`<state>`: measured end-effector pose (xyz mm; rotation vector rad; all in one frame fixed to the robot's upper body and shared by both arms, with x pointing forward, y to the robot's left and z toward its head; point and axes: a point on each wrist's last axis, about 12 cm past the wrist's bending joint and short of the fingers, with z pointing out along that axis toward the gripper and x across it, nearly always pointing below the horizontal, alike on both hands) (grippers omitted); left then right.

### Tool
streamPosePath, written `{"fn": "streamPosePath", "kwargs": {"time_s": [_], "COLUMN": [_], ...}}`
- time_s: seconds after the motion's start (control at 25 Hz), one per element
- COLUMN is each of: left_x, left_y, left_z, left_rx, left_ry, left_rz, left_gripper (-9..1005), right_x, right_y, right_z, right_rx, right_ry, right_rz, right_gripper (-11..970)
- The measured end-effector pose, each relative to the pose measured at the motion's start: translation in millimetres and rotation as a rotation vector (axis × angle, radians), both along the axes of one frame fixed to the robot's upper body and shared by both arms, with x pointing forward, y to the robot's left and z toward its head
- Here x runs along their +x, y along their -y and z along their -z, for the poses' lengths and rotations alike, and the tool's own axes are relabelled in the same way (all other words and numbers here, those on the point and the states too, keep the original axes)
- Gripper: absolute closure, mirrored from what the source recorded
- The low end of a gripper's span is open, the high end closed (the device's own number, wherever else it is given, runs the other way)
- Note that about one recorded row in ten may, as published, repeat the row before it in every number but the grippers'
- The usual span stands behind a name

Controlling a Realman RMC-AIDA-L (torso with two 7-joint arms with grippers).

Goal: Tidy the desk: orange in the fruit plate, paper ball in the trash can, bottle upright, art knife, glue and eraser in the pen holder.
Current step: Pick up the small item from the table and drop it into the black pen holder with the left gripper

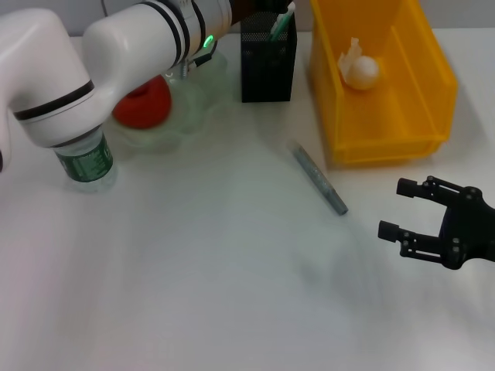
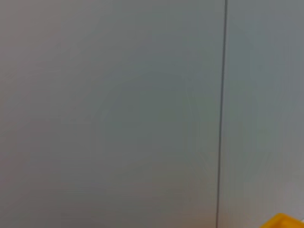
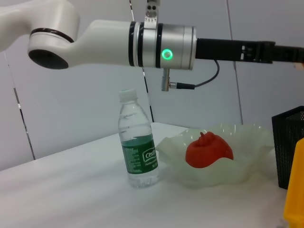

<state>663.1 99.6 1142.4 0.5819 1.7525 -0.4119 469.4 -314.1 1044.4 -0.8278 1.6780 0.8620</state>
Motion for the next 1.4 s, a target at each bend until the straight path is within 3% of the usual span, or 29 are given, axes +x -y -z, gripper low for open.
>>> {"fn": "streamPosePath", "kwargs": {"time_s": [0.64, 1.12, 1.2, 1.4], "left_x": [1.8, 0.6, 0.4, -13.6], "left_y": [0, 1, 1, -3], "left_z": [2.9, 1.9, 1.4, -1.5], "left_rx": [0.016, 0.009, 0.003, -0.107], "left_ry": [-0.010, -0.003, -0.002, 0.021], "left_rz": [-0.007, 0.007, 0.010, 0.078], "left_gripper": [595, 411, 209, 177], "right_x": [1.6, 1.5, 1.5, -0.1], "right_y": [-2, -1, -1, 0], "right_z": [-0.7, -1.0, -1.0, -0.3], "right_rx": [0.000, 0.002, 0.002, 0.004], "right_ry": [0.001, 0.002, 0.002, 0.000], "right_rz": [-0.010, -0.007, -0.007, 0.003], "right_gripper": [158, 158, 158, 158]}}
